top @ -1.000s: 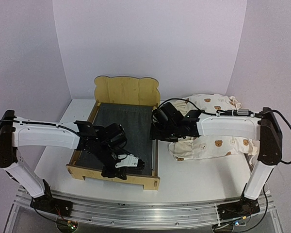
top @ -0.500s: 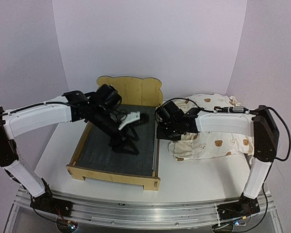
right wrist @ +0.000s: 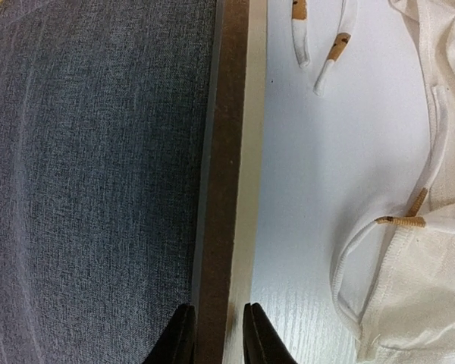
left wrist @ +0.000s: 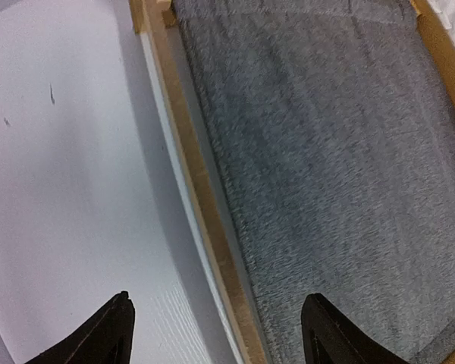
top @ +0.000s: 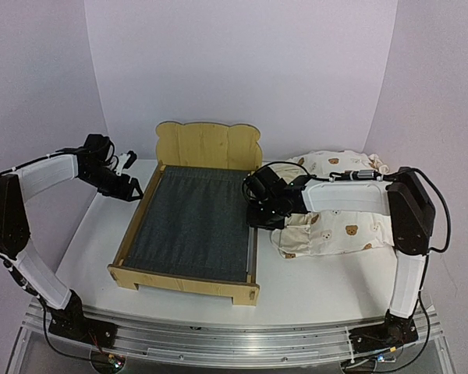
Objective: Set up the pet bed
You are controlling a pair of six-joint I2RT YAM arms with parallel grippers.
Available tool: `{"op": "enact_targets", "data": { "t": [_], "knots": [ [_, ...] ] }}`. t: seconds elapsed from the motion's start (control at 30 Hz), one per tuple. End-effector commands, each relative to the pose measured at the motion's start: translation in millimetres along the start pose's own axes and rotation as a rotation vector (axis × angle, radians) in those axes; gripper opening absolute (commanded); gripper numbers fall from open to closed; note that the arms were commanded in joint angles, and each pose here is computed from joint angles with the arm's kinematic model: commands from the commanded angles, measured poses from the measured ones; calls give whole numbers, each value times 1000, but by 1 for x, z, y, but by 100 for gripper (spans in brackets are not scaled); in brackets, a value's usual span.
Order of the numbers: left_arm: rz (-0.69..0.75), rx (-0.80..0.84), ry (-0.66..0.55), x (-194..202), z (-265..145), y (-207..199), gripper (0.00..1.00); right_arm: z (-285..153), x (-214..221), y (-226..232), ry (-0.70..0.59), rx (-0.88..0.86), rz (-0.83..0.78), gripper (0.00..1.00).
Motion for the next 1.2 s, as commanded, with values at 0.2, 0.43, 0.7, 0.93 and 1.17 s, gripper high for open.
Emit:
{"op": "enact_targets", "data": {
  "t": [0.2,0.43,0.7,0.93,1.17],
  "knots": [
    [-78,171,54,34,33,-13,65,-20,-9,-48,-45,155,35,23],
    [-59,278,55,43,32,-40,61,-33,-8,-64,-23,139,42,35],
    [-35,248,-12,17,17,-41,62,-102,-52,-81,-96,36,-42,77],
    [29,222,-89,-6,-9,-42,66,-144,-89,-193,-177,347,-17,90],
    [92,184,-143,-22,-27,-44,70,-97,-120,-273,64,436,-24,98]
  ]
}}
Point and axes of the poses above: each gripper's point midway between its finger pads, its own z axis out along the fingers, its own y axis along the line the jaws close on, x = y × z, the point moved 6 cm from there along -z, back along the fingers, and after that the axes turned 7 degrees about -z, right-handed, at the moved point
